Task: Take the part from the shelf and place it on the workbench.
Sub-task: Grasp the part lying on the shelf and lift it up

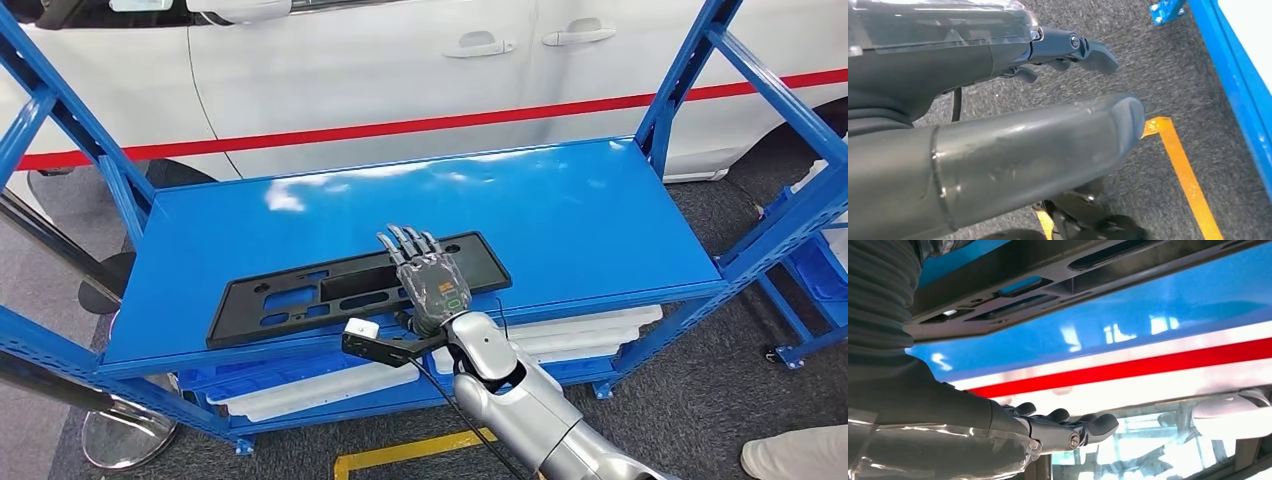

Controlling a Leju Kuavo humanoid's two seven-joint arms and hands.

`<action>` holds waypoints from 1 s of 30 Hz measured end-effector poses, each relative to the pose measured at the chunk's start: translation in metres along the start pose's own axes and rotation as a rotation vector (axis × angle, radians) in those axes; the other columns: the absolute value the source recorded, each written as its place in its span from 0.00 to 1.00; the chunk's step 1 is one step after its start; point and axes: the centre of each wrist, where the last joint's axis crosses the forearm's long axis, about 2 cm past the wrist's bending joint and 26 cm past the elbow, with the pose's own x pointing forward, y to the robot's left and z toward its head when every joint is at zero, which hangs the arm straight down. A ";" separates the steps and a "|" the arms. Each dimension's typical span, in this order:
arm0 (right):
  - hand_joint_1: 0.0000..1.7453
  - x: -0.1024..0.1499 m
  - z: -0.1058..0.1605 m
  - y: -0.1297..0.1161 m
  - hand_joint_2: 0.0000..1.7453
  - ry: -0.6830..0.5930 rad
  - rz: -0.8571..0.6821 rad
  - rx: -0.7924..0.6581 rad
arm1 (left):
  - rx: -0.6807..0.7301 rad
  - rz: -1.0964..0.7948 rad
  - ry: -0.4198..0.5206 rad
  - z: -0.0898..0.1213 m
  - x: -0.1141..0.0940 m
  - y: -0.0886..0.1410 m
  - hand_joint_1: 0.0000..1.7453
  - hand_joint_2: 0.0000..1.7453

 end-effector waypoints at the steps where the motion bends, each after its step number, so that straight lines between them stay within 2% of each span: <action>1: 0.00 0.000 0.000 0.000 1.00 0.001 -0.004 0.000 | 0.000 -0.002 0.002 0.000 -0.001 0.000 0.00 0.00; 6: 0.00 0.000 -0.006 -0.008 1.00 0.008 0.004 0.011 | 0.004 -0.018 0.004 0.000 -0.003 0.001 0.00 0.00; 9: 0.04 -0.004 -0.007 -0.008 1.00 0.024 0.053 0.048 | 0.001 -0.028 0.008 0.000 -0.004 0.001 0.00 0.00; 15: 0.06 -0.015 0.000 0.015 1.00 0.051 0.158 0.166 | -0.011 -0.035 0.013 -0.002 -0.002 -0.001 0.00 0.00; 20: 0.19 -0.020 0.004 0.027 1.00 0.059 0.182 0.211 | -0.020 -0.028 0.026 -0.002 -0.004 -0.003 0.00 0.00; 21: 0.24 -0.019 0.004 0.028 1.00 0.058 0.183 0.217 | -0.021 -0.026 0.027 -0.002 -0.004 -0.004 0.00 0.00; 25: 0.78 -0.015 0.004 0.034 1.00 0.048 0.173 0.240 | -0.022 -0.022 0.029 -0.002 -0.004 -0.004 0.00 0.00; 27: 0.89 -0.011 0.004 0.037 1.00 0.045 0.164 0.250 | -0.023 -0.021 0.030 -0.002 -0.004 -0.004 0.00 0.00; 30: 0.93 -0.009 0.006 0.042 1.00 0.044 0.150 0.270 | -0.030 -0.014 0.034 -0.002 -0.006 -0.005 0.00 0.00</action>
